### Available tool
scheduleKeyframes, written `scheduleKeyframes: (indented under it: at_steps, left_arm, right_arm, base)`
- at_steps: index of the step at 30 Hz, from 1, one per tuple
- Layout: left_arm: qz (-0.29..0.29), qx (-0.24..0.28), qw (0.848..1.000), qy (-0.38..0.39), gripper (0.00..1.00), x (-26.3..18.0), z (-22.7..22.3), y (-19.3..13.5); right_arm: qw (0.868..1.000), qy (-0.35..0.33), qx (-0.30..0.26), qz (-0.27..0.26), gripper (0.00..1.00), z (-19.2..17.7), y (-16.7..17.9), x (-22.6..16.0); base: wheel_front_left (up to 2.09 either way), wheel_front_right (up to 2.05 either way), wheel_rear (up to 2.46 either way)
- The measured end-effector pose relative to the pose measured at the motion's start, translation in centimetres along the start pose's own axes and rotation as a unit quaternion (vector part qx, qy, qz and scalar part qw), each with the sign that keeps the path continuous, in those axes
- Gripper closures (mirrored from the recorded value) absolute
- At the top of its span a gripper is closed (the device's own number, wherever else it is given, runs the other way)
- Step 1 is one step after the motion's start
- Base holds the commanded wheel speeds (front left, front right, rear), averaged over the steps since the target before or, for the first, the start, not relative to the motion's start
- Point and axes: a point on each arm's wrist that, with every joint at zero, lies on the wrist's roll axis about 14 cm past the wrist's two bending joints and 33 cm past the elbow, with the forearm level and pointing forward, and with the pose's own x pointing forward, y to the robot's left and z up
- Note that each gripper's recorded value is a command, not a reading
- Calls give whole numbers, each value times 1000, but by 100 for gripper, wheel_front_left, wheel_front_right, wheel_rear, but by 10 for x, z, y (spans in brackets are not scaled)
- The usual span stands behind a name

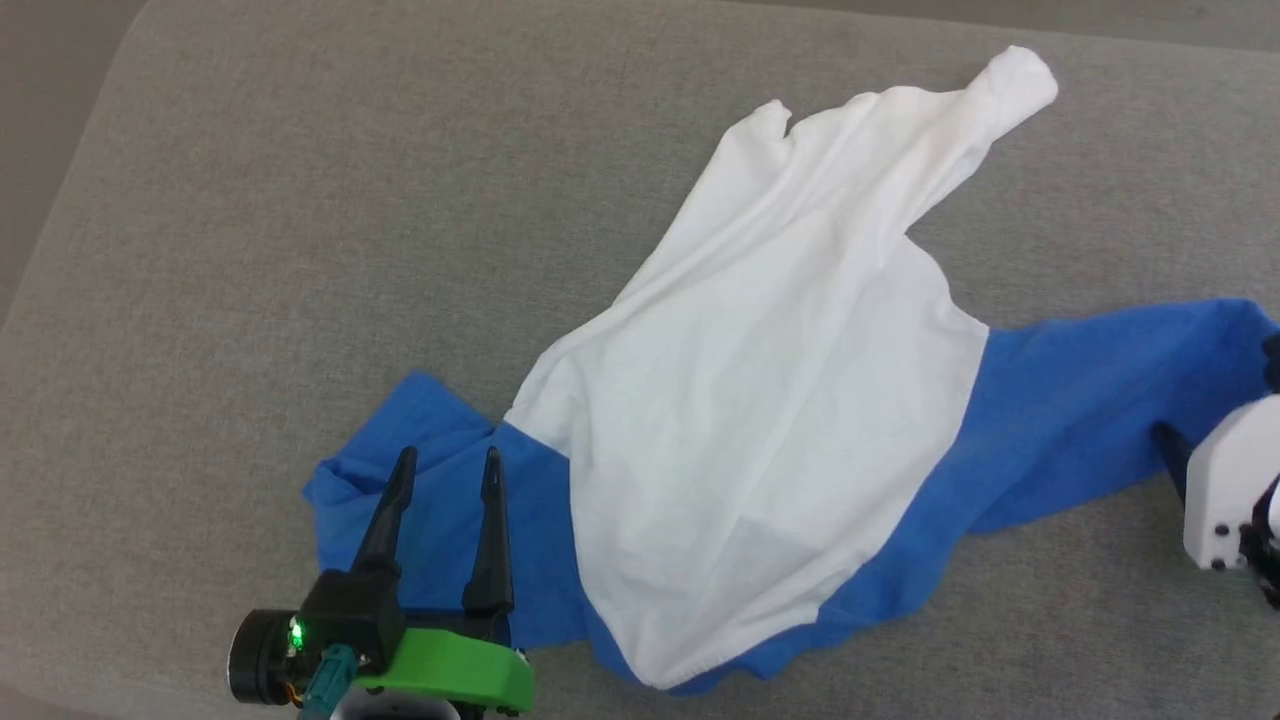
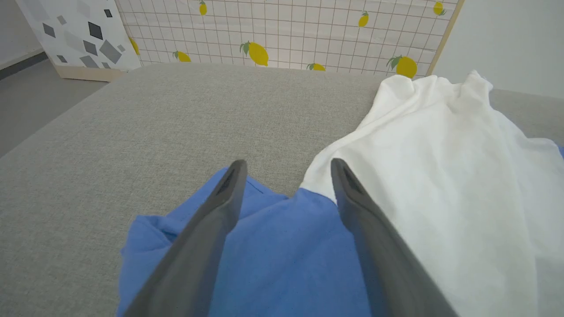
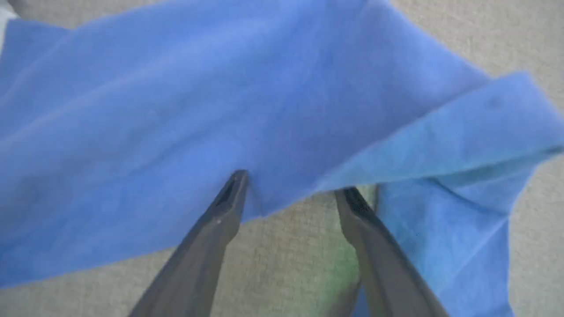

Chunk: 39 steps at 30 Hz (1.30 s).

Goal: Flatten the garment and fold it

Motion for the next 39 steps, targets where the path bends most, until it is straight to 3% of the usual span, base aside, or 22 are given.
scheduleKeyframes:
  at_steps: [1, 2, 3, 4, 7, 9, 14, 19, 21, 22, 23, 31, 39]
  left_arm:
    - [2, 1, 1000, 1, 0, 0, -1, 1]
    - [3, 1, 1000, 3, 0, 0, -2, 2]
    - [3, 1, 1000, 4, 0, 0, -3, 3]
    - [4, 2, 1000, 5, 0, -1, -3, 3]
    - [3, 2, 1000, 6, 0, 0, -4, 3]
    - [-3, 0, 1000, 7, 0, 2, -5, -1]
    - [-16, -7, 1000, 10, 0, 5, -8, -11]
    - [-26, -13, 999, 18, 0, 10, -13, -18]
    - [-28, -12, 999, 22, 0, 11, -16, -19]
    - [-29, -12, 999, 24, 0, 12, -18, -19]
    - [-31, -13, 999, 26, 0, 13, -19, -20]
    - [-45, -14, 999, 18, 0, 16, -15, -27]
    - [-54, -21, 998, -3, 0, 10, 0, -33]
  right_arm:
    - [1000, -3, 2, 3, 0, 3, 2, 4]
    - [1000, -10, 5, 5, 59, 8, 3, 8]
    - [1000, -15, 8, 7, 88, 12, 4, 11]
    - [1000, -18, 11, 9, 100, 15, 6, 13]
    - [999, -38, 28, 16, 100, 28, 10, 15]
    - [997, -59, 41, 0, 100, 42, -5, 9]
    - [988, -93, 53, -108, 100, 68, -90, -21]
    - [976, -70, 74, -190, 100, 50, -150, -39]
    - [975, -55, 91, -194, 80, 34, -153, -35]
    - [975, -49, 97, -193, 14, 27, -151, -32]
    - [975, -41, 108, -188, 0, 17, -146, -26]
    - [981, -73, 115, -141, 0, 12, -105, -20]
    - [982, -99, 127, -99, 0, -18, -63, -79]
  base:
    - [0, 0, 0]
    - [0, 0, 0]
    - [0, 0, 0]
    - [0, 0, 0]
    - [0, 0, 0]
    - [0, 0, 0]
    - [0, 0, 0]
    - [0, 0, 0]
    - [0, 0, 0]
    - [0, 0, 0]
    - [0, 0, 0]
    - [0, 0, 0]
    - [0, 0, 0]
